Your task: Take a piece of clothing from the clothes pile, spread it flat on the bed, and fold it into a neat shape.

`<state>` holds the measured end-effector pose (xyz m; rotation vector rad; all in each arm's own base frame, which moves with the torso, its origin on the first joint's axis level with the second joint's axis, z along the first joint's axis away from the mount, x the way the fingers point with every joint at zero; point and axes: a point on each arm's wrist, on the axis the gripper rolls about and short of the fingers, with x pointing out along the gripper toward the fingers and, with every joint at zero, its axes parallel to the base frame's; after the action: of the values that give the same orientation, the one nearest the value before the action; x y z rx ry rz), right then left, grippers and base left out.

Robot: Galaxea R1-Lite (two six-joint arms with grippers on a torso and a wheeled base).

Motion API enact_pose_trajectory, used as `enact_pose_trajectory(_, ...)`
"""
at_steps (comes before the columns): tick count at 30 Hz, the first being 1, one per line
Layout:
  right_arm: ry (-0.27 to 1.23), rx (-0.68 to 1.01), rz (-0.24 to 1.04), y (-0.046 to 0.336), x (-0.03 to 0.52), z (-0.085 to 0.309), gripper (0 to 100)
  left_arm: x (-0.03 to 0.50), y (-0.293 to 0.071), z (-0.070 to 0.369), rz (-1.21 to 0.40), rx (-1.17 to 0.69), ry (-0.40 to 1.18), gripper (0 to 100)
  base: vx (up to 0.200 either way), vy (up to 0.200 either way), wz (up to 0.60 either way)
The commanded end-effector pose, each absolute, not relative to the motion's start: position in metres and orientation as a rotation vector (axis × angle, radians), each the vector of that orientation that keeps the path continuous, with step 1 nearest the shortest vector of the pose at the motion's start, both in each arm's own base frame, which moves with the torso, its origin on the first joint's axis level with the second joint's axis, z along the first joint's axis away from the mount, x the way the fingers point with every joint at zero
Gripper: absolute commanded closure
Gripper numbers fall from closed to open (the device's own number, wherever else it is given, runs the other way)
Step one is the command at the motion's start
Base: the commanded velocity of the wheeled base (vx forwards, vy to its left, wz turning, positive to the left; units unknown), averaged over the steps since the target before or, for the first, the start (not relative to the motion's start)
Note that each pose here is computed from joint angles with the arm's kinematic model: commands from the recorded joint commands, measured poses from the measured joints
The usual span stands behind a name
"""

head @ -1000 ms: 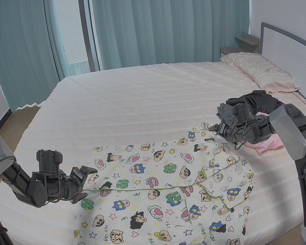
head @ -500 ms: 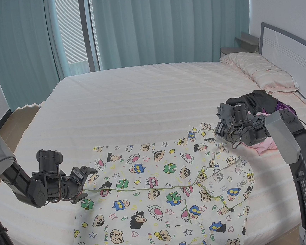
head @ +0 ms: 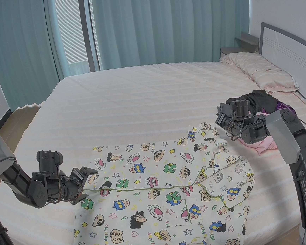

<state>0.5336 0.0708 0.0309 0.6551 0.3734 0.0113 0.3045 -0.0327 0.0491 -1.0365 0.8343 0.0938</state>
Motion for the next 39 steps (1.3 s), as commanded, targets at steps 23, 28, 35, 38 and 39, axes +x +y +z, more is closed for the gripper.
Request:
enact_pose_trajectory(23,0.506,0.572,0.042,0.09,0.524,0.0,0,0.305,-0.033,0.049,0.094,-1.037,0.834,0,0.0,0.0,0.0)
enact_pose_trajectory(28,0.517,0.57,0.032,0.087,0.525,-0.007,0,0.305,-0.033,0.049,0.095,-1.037,0.835,0,0.0,0.0,0.0)
enact_pose_trajectory(35,0.502,0.574,0.028,0.083,0.527,-0.004,100,0.305,-0.033,0.049,0.095,-1.037,0.835,0,0.0,0.0,0.0)
enact_pose_trajectory(38,0.491,0.576,0.031,0.083,0.527,0.0,100,0.305,-0.033,0.049,0.095,-1.037,0.835,0,0.0,0.0,0.0)
enact_pose_trajectory(39,0.482,0.577,0.032,0.083,0.528,0.001,100,0.305,-0.033,0.049,0.095,-1.037,0.835,0,0.0,0.0,0.0)
